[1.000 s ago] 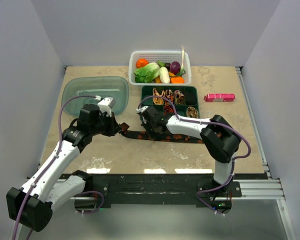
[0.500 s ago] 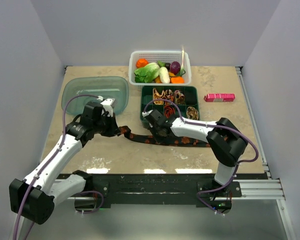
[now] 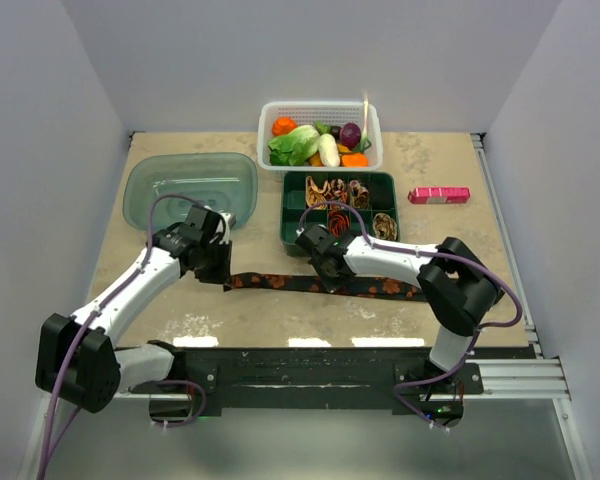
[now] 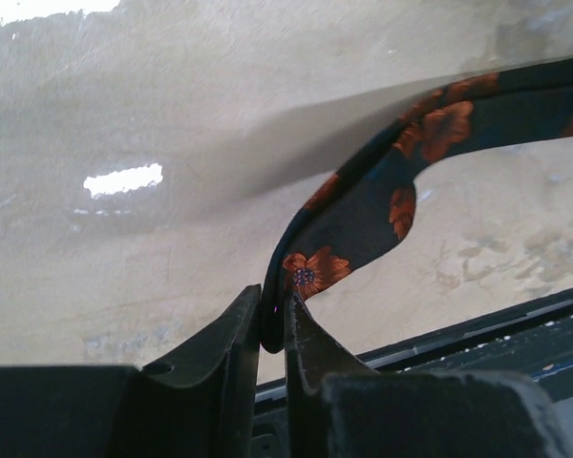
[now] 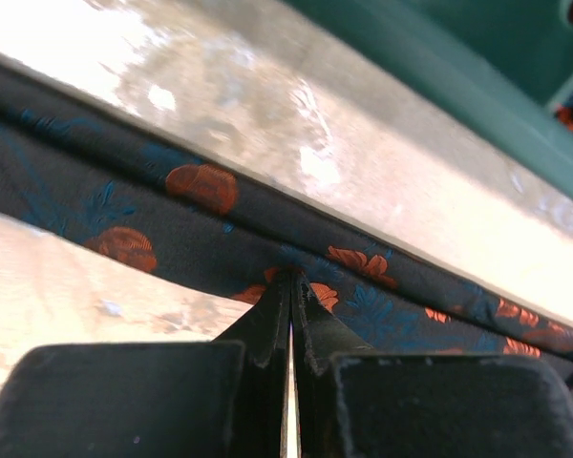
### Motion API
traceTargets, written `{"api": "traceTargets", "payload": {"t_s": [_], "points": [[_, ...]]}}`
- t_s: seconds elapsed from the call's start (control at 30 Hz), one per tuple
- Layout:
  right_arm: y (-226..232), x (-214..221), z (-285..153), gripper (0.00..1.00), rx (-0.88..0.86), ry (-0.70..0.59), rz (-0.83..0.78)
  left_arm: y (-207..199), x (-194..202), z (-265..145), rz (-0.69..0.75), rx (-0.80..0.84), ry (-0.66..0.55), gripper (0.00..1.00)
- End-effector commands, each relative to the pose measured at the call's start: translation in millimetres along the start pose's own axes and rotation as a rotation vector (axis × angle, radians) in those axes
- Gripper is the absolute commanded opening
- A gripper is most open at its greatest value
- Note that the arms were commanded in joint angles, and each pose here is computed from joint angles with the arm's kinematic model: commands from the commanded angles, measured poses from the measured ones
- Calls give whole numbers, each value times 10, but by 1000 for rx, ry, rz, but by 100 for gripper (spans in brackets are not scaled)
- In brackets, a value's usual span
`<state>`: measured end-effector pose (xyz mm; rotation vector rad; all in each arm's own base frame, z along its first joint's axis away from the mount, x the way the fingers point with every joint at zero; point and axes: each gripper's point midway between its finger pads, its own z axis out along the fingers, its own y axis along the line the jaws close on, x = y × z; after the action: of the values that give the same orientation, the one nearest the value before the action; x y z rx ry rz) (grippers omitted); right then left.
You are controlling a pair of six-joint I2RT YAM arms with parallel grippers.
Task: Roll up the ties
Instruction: Flatten out the tie at the center of the board.
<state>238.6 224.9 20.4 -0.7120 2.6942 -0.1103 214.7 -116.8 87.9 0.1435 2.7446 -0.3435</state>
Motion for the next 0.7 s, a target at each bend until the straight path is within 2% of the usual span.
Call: {"api": "traceTargets", "payload": {"t_s": [0.0,0.13,0.17,0.3,0.43,0.57,0.67], "points": [[-111,-113,-179,0,47,-20,6,179,76,12,-29,-110,43,27],[15,-300,-295,2,-29,-72,-28,280,-15,22,-30,-183,36,43],[30,-329,-311,3,-38,-80,-28,335,-30,19,-31,-216,38,52],[144,-528,-442,8,-102,-148,-43,473,-160,40,-24,-320,49,66],[333,-684,-541,9,-196,-200,-82,425,-477,-29,-21,-322,-44,69],[621,-887,-594,9,-307,-256,-116,215,-774,-54,-19,-211,-176,68],[862,-1054,-600,8,-385,-293,-140,111,-858,-85,-45,-139,-275,68]]}}
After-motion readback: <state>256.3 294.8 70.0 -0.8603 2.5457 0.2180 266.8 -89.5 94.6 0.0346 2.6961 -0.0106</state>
